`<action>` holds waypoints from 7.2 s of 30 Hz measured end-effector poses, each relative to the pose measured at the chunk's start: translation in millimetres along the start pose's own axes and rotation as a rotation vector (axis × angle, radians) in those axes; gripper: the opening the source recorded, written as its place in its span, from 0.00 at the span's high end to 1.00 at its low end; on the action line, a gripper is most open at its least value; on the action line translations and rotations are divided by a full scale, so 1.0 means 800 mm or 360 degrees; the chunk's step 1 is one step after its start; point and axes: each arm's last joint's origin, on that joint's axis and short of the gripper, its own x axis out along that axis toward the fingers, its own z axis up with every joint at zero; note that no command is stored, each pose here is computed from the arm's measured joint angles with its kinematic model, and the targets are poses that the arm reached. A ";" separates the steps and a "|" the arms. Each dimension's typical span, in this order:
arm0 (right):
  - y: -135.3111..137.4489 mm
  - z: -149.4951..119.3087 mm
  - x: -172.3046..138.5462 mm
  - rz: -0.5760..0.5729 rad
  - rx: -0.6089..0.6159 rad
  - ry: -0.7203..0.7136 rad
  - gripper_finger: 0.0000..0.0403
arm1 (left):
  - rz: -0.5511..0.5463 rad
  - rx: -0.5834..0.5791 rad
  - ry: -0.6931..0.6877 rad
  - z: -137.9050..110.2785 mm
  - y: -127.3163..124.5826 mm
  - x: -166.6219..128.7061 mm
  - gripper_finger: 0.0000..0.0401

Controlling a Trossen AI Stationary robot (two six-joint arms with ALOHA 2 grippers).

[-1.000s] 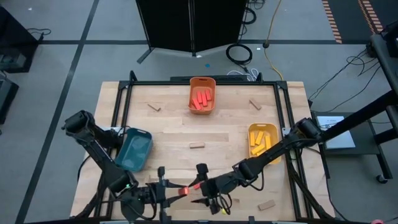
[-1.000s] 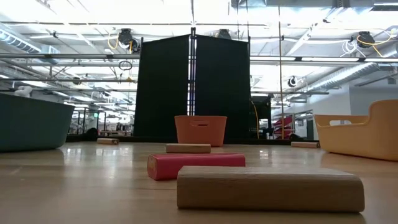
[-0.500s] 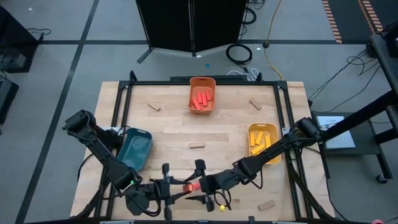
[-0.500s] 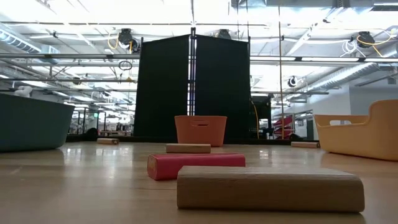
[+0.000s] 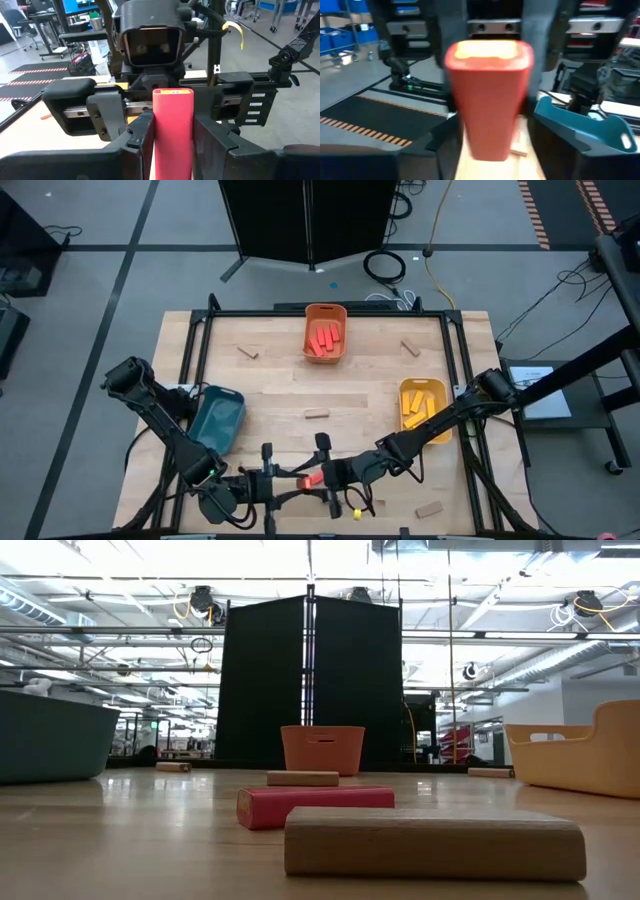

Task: Sort blocks
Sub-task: Put the left orange block into the orange bin, then put the orange block into the orange bin, then put the center brown block into the blue bin

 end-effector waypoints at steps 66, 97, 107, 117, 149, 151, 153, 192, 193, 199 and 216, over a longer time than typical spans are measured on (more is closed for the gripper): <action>-0.475 -0.087 -0.111 -0.1134 0.0515 0.0975 0.65 | -0.0066 0.0185 0.0197 -0.129 0.219 0.038 0.45; -0.038 -0.034 -0.020 0.0207 0.0114 0.1054 0.57 | -0.0455 0.0150 -0.0160 -0.058 0.154 -0.089 0.45; 0.003 -0.119 0.006 -0.0007 -0.0165 0.1217 0.57 | -0.0387 0.0158 -0.0176 -0.060 0.138 -0.096 0.45; -0.018 -0.148 0.019 -0.0006 -0.0210 0.1326 0.57 | -0.0311 0.0290 -0.0225 -0.057 0.140 -0.096 0.45; -0.029 -0.168 0.028 0.0105 -0.0029 0.1414 0.65 | -0.0313 0.0295 -0.0216 -0.058 0.140 -0.096 0.45; -0.029 -0.168 0.028 0.0106 -0.0029 0.1416 0.69 | -0.0313 0.0286 -0.0215 -0.058 0.140 -0.096 0.45; -0.030 -0.167 0.027 0.0105 -0.0029 0.1414 0.72 | -0.0313 0.0286 -0.0215 -0.058 0.140 -0.096 0.45; -0.481 -0.082 -0.108 -0.1101 0.0722 0.1063 0.58 | -0.0193 0.0561 -0.0105 -0.063 0.162 -0.086 0.45; -0.480 -0.082 -0.108 -0.1099 0.0720 0.1067 0.55 | -0.0181 0.0561 -0.0099 -0.063 0.164 -0.085 0.45; -0.477 -0.083 -0.108 -0.1047 0.0675 0.1105 0.48 | -0.0132 0.0536 -0.0041 -0.067 0.173 -0.078 0.45; -0.274 -0.053 -0.025 -0.0238 0.0508 0.1196 0.49 | -0.0122 0.0348 0.0062 -0.072 0.179 -0.084 0.45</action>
